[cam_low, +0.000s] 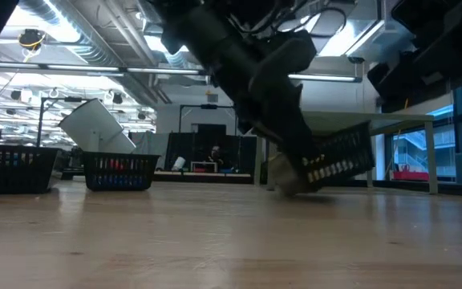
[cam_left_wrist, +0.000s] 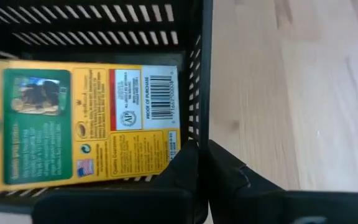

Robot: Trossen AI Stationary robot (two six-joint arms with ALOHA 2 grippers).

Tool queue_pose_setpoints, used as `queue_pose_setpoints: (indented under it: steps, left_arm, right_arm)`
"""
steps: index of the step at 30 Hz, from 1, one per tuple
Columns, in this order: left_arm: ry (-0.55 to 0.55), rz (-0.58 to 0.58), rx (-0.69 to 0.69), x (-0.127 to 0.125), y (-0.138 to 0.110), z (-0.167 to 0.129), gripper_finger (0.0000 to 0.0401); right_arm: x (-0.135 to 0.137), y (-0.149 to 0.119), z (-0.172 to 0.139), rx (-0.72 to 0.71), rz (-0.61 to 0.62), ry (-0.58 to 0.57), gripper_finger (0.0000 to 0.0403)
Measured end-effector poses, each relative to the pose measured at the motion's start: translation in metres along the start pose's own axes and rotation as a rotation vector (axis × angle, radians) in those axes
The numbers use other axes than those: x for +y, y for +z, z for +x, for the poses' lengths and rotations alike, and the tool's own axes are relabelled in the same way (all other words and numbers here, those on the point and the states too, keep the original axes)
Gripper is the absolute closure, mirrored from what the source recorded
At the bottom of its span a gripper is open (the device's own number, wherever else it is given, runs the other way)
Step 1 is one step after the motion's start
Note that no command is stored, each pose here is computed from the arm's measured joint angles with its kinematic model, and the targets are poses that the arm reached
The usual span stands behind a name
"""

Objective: Pick & Place Office Desk Supplies
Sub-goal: Put the right black basket on the shelf

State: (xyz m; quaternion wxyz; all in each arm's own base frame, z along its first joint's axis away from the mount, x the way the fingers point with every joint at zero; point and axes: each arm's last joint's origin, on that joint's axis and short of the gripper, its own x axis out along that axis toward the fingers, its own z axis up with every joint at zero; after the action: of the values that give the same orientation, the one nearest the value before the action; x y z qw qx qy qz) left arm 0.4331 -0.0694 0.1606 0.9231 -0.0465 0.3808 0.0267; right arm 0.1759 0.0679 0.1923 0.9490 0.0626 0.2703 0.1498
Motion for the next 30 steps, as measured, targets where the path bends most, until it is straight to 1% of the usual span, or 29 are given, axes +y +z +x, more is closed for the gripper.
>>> queue_pose_setpoints:
  steps: [5, 9, 13, 16, 19, 23, 25, 28, 30]
  left_arm:
    - [0.014, 0.018, -0.062, 0.0, 0.006, 0.0, 0.0373]
    - [0.019, 0.016, -0.067, 0.001, 0.007, 0.0, 0.0353]
    - [0.028, 0.015, -0.069, 0.002, 0.007, 0.0, 0.0327]
    - [0.044, 0.012, -0.083, 0.003, 0.011, -0.007, 0.0308]
    - [0.046, 0.011, -0.084, 0.004, 0.019, -0.023, 0.0292]
    - [0.064, 0.004, -0.053, 0.007, 0.026, -0.051, 0.0281]
    - [0.064, -0.031, -0.052, 0.008, 0.029, -0.065, 0.0279]
    - [0.059, -0.094, -0.048, 0.006, 0.033, -0.086, 0.0279]
    - [0.051, -0.116, -0.054, 0.004, 0.036, -0.098, 0.0278]
  right_arm:
    - [0.004, -0.001, 0.0, -0.01, -0.017, -0.043, 0.019]
    - [0.003, -0.001, 0.0, -0.013, -0.02, -0.061, 0.019]
    - [0.003, -0.004, 0.005, 0.014, -0.026, -0.073, 0.019]
    - [0.001, -0.009, 0.012, 0.055, -0.028, -0.083, 0.019]
    - [0.001, -0.012, 0.02, 0.105, -0.031, -0.102, 0.019]
    - [0.001, -0.004, 0.034, 0.123, -0.056, -0.15, 0.019]
    - [0.001, 0.001, 0.042, 0.14, -0.077, -0.167, 0.019]
    - [-0.002, 0.005, 0.056, 0.175, -0.073, -0.188, 0.019]
    - [-0.005, 0.005, 0.065, 0.206, -0.069, -0.207, 0.019]
